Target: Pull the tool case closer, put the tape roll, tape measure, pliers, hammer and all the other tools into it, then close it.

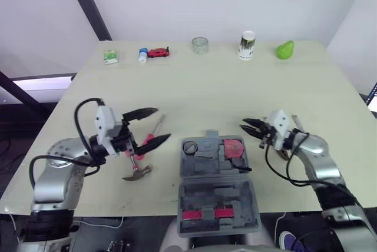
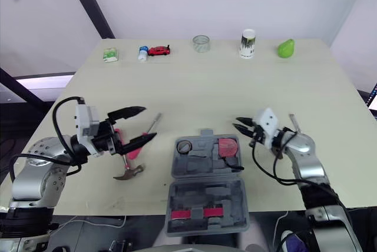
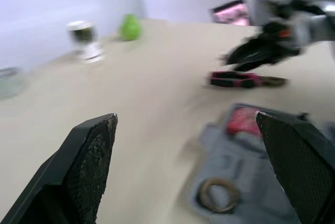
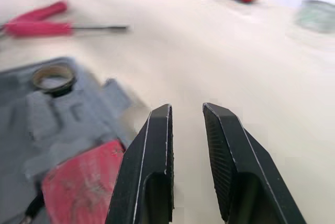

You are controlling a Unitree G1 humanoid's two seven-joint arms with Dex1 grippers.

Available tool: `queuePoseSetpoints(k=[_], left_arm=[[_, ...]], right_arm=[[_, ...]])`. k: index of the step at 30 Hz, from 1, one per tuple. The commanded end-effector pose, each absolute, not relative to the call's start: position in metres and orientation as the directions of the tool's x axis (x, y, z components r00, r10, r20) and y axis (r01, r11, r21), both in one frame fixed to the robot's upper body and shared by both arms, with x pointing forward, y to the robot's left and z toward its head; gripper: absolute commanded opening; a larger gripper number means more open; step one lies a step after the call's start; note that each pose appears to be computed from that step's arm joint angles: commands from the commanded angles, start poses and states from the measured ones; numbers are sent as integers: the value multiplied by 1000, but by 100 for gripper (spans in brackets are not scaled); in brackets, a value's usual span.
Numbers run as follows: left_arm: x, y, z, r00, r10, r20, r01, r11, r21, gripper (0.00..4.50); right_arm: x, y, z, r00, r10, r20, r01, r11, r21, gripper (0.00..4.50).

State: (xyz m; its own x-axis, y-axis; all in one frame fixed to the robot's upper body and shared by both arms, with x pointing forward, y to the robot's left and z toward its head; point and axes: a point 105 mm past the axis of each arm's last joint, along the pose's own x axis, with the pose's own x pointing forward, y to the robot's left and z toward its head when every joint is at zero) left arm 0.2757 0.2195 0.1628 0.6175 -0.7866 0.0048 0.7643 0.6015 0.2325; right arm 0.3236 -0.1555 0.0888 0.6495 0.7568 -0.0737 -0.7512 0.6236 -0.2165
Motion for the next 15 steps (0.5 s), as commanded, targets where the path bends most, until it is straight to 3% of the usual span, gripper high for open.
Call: queuePoseSetpoints(k=[1, 9, 11, 15], left_arm=[[267, 244, 159, 692, -721, 20, 707, 683, 184, 450], [234, 318, 127, 883, -469, -25, 469, 881, 67, 450], [217, 337, 107, 919, -386, -82, 391, 919, 51, 450], [187, 369, 80, 964, -223, -147, 226, 974, 3, 450]], right_arm=[[311, -195, 116, 741, 671, 20, -646, 721, -251, 99], [263, -275, 100, 907, 421, -28, -419, 889, -188, 99], [239, -306, 90, 946, 320, -40, -323, 935, -146, 99], [191, -353, 70, 984, 146, -99, -156, 983, -98, 209]])
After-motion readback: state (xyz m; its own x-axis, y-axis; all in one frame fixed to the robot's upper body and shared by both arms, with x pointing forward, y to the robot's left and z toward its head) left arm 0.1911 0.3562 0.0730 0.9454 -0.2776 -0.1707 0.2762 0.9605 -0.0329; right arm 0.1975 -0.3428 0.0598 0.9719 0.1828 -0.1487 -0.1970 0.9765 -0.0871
